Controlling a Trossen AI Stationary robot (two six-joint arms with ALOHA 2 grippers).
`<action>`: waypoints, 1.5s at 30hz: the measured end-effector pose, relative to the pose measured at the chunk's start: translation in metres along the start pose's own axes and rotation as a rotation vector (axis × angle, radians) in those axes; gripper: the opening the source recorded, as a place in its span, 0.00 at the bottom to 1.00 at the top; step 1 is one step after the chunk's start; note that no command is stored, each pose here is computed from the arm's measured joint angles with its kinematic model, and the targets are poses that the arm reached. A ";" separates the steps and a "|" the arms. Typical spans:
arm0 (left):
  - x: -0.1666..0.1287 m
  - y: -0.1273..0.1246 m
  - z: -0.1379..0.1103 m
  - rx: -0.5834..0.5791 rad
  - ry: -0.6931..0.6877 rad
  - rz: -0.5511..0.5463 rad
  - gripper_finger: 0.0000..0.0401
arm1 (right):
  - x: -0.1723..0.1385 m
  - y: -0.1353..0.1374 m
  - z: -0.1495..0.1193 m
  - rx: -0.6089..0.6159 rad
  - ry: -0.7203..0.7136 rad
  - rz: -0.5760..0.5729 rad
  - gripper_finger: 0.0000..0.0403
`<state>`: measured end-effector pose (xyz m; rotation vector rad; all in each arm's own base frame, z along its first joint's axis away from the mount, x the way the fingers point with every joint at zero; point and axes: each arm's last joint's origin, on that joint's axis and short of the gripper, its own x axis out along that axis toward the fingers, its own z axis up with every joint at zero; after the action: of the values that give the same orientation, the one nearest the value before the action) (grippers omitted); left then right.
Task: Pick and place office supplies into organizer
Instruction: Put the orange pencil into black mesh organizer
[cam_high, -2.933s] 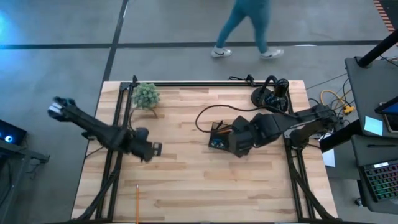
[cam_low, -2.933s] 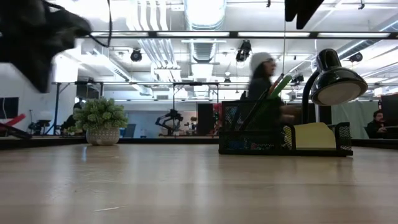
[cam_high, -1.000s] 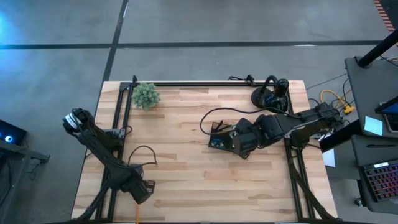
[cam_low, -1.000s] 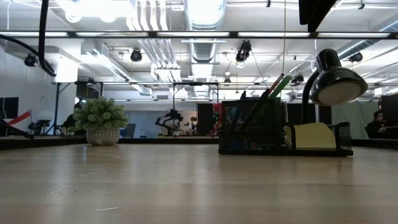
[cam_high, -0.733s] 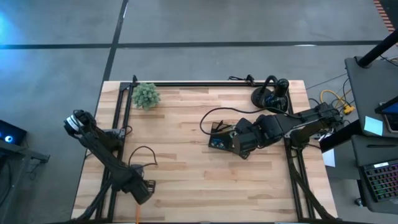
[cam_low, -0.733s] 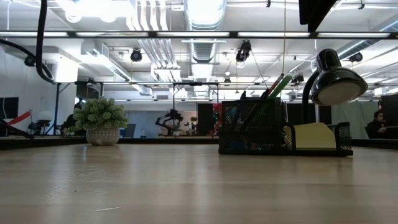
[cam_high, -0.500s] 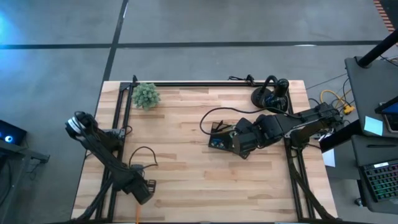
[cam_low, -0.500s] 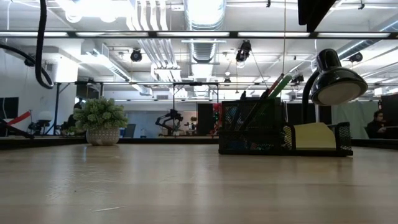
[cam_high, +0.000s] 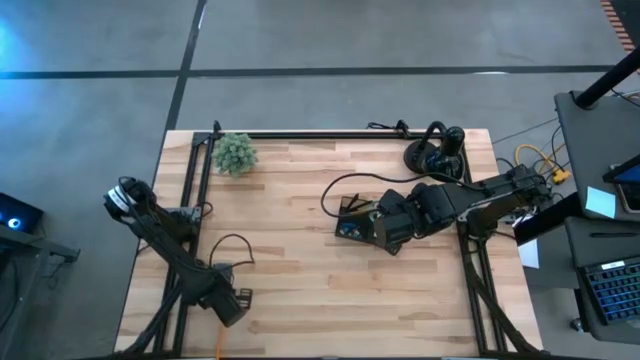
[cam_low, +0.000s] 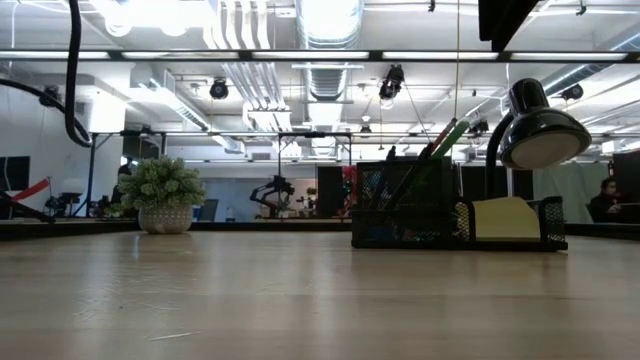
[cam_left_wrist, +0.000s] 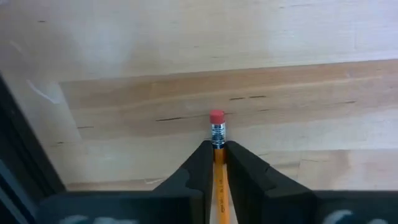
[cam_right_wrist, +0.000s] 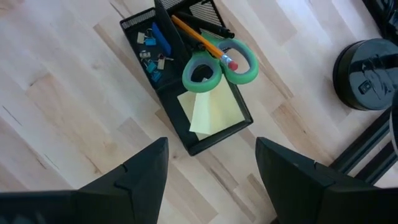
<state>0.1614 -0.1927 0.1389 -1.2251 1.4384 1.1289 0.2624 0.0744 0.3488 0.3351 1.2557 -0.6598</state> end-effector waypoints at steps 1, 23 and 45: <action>0.002 0.001 0.001 0.002 0.003 -0.003 0.05 | 0.000 0.000 0.000 0.000 0.000 0.000 0.58; -0.082 -0.011 0.025 0.110 -0.568 -0.467 0.00 | -0.007 -0.008 -0.002 0.003 -0.035 0.003 0.56; -0.167 -0.051 0.151 0.538 -0.888 -0.629 0.00 | -0.061 -0.079 -0.026 0.390 -0.251 0.157 0.56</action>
<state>0.2391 -0.0214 0.2730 -0.5727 0.5395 0.6290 0.1839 0.0451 0.4083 0.6455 0.8483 -0.7844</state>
